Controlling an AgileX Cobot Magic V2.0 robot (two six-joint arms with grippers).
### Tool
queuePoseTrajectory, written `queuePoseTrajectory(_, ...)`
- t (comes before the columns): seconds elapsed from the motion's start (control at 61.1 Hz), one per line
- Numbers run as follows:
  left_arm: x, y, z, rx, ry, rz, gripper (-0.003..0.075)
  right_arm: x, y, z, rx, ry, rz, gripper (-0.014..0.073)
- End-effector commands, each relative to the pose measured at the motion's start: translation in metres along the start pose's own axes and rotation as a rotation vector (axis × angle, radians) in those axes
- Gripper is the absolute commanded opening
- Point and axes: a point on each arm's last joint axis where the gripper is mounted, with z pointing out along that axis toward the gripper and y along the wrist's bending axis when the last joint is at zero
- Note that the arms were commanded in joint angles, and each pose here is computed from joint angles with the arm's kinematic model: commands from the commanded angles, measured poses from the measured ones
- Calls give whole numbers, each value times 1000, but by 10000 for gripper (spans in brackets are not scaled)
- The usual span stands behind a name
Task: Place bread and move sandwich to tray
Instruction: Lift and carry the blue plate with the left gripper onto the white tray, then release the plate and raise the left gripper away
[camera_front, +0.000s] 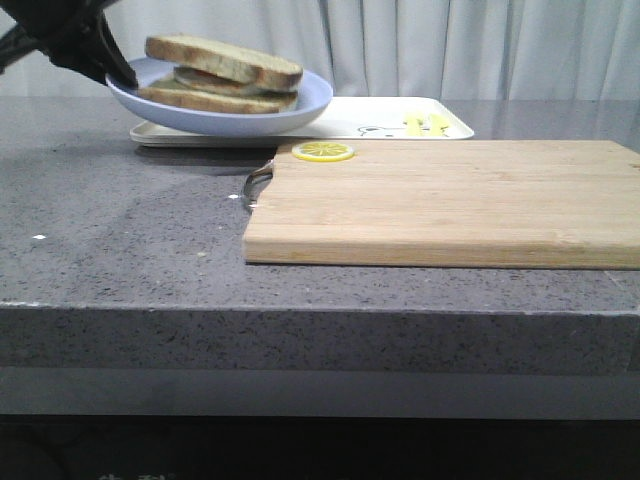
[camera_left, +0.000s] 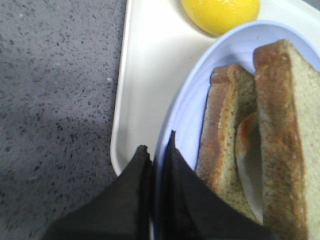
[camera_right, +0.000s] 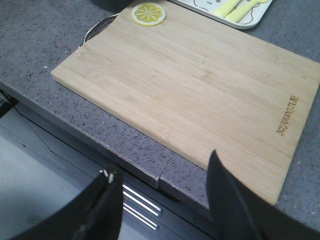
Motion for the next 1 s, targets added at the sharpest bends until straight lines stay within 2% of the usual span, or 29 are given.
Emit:
queuePoseTrajectory(0.0,-24,-26,-27,101,-143,-74,-15,-11,-1,-5,7,-85,3,403)
queuePoseTrajectory(0.098,-29,-24,-20,105,-146,-72,-9,-11,-1,-5,7,-85,3,403)
queuePoseTrajectory(0.18,-31,-24,-16,115,-147,-81,38,-11,-1,-5,7,-85,3,403)
queuePoseTrajectory(0.295,-31,-24,-15,117,-145,-82,190,-11,-1,-5,7,-85,3,403)
queuePoseTrajectory(0.376,-31,-23,-15,116,-146,-83,325,-11,-1,-5,7,-85,3,403)
queuePoseTrajectory(0.475,-31,-24,-16,117,-142,-81,416,-11,-1,-5,7,-85,3,403)
queuePoseTrajectory(0.573,-32,-28,-24,118,-147,-67,421,-11,-1,-5,7,-85,3,403)
queuePoseTrajectory(0.802,-32,-41,-68,40,-190,81,421,-11,-1,-5,7,-85,3,403)
queuePoseTrajectory(0.982,-7,-52,-110,10,-264,123,421,-11,-1,-5,7,-85,3,403)
